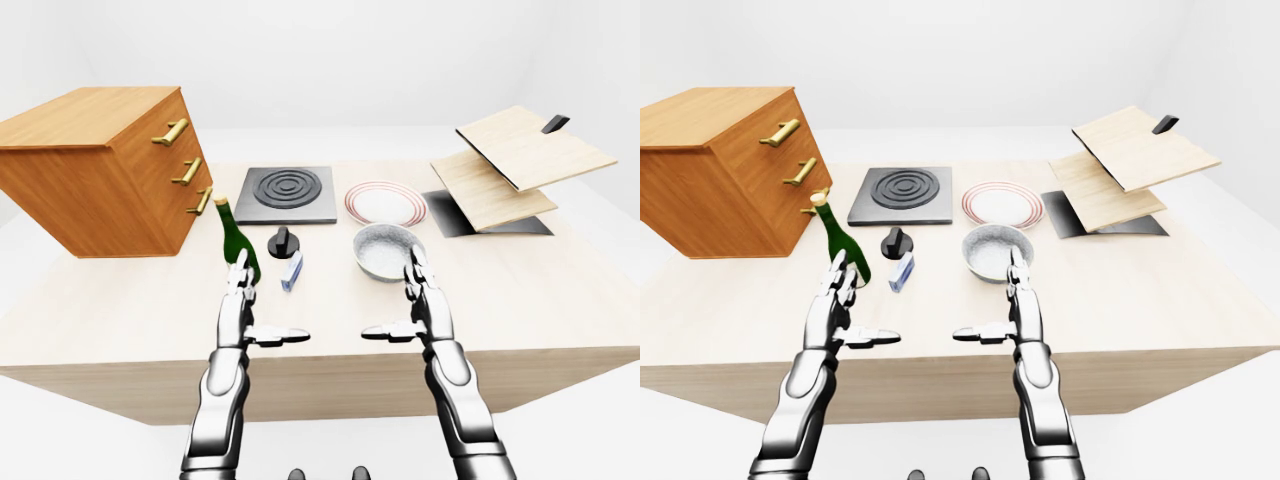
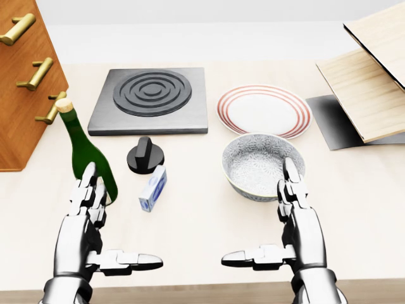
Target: Pick up the cream cheese and put it in the bowl.
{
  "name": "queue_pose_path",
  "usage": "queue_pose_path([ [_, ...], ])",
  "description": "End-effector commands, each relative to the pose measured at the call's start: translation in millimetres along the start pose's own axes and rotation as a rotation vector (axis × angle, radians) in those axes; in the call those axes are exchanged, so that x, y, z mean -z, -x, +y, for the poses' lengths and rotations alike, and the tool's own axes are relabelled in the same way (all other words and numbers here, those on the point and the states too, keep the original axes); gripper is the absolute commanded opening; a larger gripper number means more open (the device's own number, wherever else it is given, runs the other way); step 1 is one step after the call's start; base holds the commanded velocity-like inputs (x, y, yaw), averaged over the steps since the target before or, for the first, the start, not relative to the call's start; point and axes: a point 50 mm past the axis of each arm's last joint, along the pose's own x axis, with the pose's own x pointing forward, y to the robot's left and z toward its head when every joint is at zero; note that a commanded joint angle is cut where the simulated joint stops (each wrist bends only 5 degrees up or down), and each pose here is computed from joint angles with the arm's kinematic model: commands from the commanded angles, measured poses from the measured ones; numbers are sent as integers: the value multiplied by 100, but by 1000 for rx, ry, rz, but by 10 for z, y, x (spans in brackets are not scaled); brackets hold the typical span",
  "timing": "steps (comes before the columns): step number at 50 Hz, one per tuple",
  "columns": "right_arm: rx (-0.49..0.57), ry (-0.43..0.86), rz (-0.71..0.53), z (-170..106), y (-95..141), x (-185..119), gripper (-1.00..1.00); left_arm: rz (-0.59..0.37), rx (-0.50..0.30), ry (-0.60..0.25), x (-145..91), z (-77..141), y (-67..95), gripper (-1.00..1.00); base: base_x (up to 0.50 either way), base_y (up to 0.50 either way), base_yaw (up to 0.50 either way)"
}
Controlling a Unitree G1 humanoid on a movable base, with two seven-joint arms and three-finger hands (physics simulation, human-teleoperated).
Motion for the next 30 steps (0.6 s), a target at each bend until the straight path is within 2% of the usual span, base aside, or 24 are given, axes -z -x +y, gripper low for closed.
queue_pose_path([
  [1,-14,29,-15,-17,42,-2,100,-12,9,3,-15,52,49,100,0,0,0],
  [19,-4,61,-21,9,102,-44,100,-24,-9,-1,-36,77,56,100,0,0,0],
  [30,-5,67,-13,6,99,-25,100,-22,-2,-3,-31,58,77,100,0,-27,0],
])
